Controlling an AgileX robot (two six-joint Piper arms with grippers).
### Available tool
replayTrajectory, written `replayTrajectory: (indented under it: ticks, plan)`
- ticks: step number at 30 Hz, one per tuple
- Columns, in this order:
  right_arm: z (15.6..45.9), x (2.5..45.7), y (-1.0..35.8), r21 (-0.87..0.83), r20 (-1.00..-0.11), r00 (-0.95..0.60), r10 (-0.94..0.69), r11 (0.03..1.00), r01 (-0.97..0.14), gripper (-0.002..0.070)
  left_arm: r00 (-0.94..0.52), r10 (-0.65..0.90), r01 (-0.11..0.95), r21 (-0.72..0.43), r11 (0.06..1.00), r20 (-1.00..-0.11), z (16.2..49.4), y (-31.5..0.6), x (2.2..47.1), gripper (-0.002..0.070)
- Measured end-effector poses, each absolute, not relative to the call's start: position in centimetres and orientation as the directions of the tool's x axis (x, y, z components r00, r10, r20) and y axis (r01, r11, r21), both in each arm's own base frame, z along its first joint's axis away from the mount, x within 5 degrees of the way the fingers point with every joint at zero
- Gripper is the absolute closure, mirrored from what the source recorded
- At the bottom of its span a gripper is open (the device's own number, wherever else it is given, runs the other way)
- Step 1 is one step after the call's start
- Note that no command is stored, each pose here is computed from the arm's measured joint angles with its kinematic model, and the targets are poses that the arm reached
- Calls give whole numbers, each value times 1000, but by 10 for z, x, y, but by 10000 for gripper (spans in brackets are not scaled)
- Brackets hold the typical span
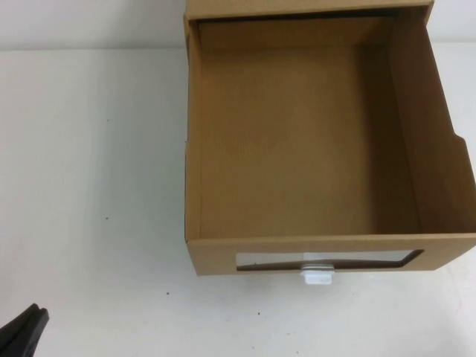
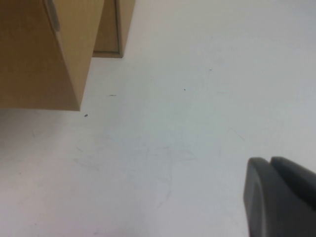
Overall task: Open the shoe box
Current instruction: 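Pull the top drawer of the cardboard box fully open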
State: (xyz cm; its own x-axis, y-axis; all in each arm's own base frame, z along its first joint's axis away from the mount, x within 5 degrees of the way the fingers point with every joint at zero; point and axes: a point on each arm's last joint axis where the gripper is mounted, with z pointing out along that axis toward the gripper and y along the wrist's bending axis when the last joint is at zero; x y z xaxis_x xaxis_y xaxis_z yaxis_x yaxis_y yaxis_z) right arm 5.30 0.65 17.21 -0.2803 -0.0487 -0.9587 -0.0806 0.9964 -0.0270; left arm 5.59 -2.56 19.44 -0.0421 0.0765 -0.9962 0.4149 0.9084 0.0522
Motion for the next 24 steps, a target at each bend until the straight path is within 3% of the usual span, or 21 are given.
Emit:
replayTrajectory:
  ticks: [5, 8, 13, 24]
  plan:
    - [172, 53, 7, -21, -959, -280, -43, 996, -81, 694, -15, 189, 345, 172, 923, -982, 193, -20, 57, 679]
    - [172, 53, 7, -17, -959, -282, -39, 997, -82, 694, -39, 183, 245, 168, 955, -982, 192, -13, 56, 679]
    - [172, 53, 7, -12, -959, -282, -35, 997, -82, 694, -198, 154, 127, 131, 983, -968, 179, -4, 54, 679]
    - [172, 53, 7, -2, -959, -284, -26, 997, -83, 694, -259, 134, 68, 121, 990, -957, 174, -1, 53, 679]
